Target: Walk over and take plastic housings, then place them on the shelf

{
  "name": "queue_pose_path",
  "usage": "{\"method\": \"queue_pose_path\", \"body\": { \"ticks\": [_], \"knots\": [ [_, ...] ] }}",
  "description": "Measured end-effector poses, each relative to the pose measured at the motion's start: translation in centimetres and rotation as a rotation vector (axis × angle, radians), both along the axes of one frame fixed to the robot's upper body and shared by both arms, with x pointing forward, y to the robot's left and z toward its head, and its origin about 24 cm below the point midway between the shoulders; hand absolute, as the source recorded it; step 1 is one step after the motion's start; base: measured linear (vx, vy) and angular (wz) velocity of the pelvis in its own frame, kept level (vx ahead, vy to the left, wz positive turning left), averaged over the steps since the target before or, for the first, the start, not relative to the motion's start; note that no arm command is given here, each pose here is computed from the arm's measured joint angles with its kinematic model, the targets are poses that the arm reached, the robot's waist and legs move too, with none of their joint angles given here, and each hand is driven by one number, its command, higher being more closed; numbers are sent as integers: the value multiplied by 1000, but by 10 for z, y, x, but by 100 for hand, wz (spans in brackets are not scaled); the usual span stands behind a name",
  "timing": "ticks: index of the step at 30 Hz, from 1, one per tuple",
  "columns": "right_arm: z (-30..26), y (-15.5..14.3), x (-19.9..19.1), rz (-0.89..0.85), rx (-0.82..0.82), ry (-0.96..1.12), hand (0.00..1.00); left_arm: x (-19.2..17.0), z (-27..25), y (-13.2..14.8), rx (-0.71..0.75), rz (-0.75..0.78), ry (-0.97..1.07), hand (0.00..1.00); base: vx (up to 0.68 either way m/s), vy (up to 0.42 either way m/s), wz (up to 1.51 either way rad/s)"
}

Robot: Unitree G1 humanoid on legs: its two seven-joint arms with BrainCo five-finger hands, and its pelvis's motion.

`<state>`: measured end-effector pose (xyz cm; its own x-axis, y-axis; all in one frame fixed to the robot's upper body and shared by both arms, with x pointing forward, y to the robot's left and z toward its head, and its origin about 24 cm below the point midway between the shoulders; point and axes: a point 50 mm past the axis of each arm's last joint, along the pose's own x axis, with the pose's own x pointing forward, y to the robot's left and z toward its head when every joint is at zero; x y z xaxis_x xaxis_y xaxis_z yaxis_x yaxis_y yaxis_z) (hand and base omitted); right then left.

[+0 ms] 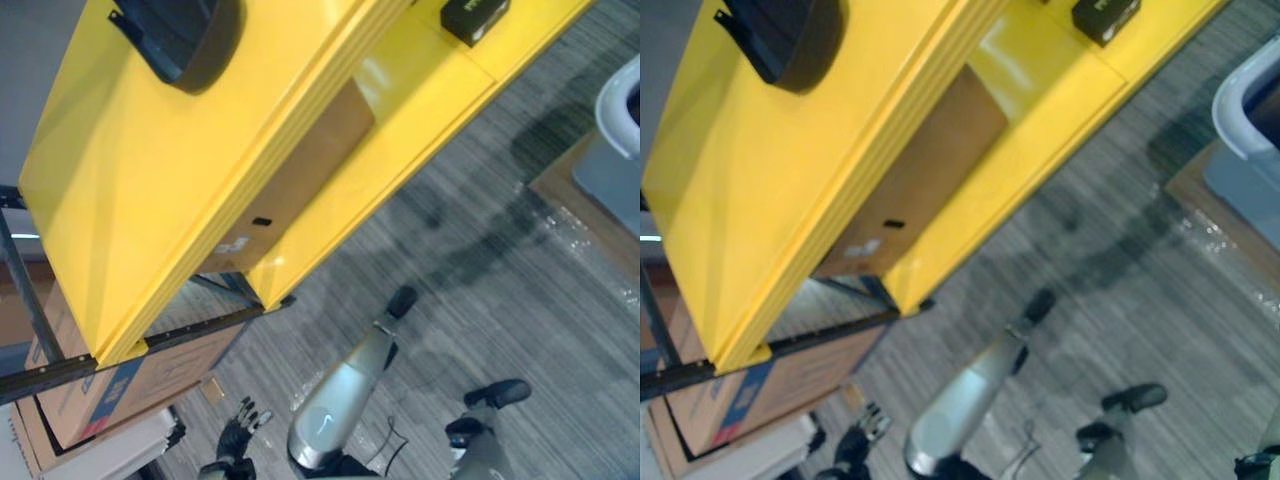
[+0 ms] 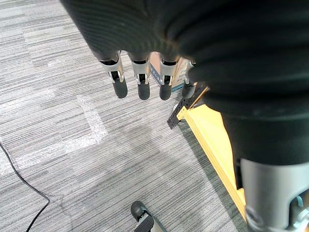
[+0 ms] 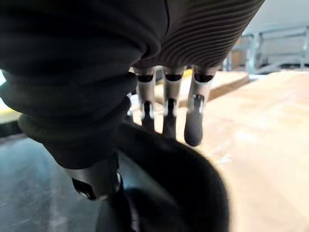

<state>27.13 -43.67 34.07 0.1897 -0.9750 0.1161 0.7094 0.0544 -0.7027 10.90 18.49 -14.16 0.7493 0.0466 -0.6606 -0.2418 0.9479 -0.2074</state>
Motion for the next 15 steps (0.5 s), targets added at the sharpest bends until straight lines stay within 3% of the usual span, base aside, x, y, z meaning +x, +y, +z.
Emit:
{"method": "queue_pose_path", "body": {
  "ticks": [8,15],
  "knots": [
    [-3,-6,-6,-24,-10,149,100,11,12,15,74,17,-118,0,-62,23,1],
    [-28,-15,-8,-44,7,74,100,42,48,31,186,107,-356,0,-67,15,1]
  ]
}}
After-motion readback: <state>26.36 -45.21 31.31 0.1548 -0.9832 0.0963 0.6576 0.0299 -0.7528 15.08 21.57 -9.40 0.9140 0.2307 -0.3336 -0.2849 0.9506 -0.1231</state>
